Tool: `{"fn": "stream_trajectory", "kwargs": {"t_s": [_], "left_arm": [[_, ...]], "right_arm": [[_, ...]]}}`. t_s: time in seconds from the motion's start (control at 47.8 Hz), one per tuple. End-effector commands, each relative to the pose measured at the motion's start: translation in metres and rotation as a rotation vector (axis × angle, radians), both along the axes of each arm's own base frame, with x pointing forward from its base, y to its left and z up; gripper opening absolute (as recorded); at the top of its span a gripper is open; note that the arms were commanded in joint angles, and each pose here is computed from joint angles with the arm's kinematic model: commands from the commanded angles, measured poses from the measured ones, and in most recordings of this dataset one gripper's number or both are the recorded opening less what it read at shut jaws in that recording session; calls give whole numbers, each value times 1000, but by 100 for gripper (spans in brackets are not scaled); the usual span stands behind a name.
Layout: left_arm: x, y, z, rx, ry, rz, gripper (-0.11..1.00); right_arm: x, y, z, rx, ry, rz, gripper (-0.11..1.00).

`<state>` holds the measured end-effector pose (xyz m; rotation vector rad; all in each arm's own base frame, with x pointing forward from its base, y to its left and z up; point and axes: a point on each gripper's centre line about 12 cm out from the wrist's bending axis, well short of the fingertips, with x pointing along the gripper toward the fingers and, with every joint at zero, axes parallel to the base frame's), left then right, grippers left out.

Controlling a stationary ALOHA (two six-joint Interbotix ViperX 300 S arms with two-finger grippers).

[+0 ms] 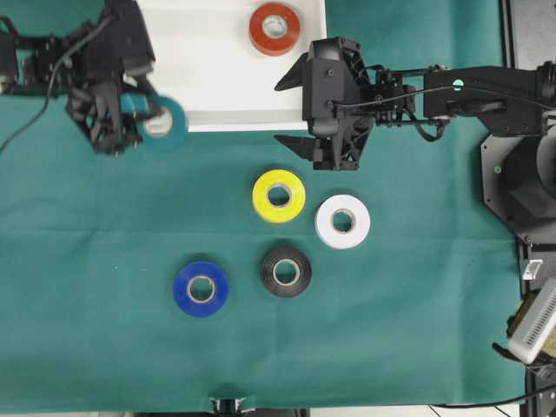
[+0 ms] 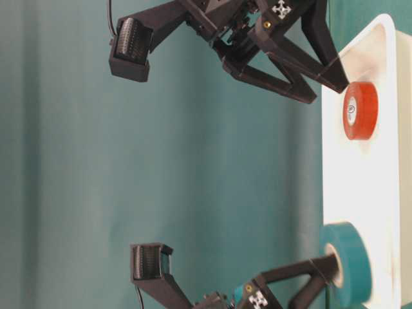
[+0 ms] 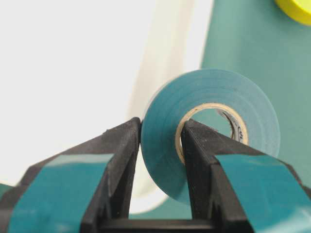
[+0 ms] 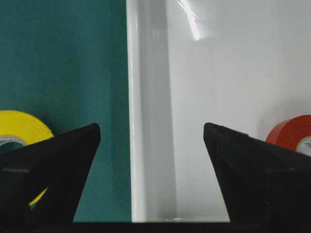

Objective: Put the tape alternately from left to right into the white case.
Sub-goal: 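Lift the teal roll and place it in the white tray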

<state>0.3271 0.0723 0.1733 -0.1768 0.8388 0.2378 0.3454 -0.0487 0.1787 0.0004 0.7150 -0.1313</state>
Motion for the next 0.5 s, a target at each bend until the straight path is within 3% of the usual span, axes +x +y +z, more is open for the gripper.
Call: {"fn": "stream_trajectory", "kwargs": {"t_s": [0.0,0.146,0.481], "left_arm": [[7,11,11,36,-31,-3,25],[10,25,5,77,-1,-19,25],[12,42,-10,99,46,-17,25]], "right_arm": [[2,0,8,0,-28,1,76],[2,0,6,0,-23,1,76],[3,0,3,1,-15,1,76]]}}
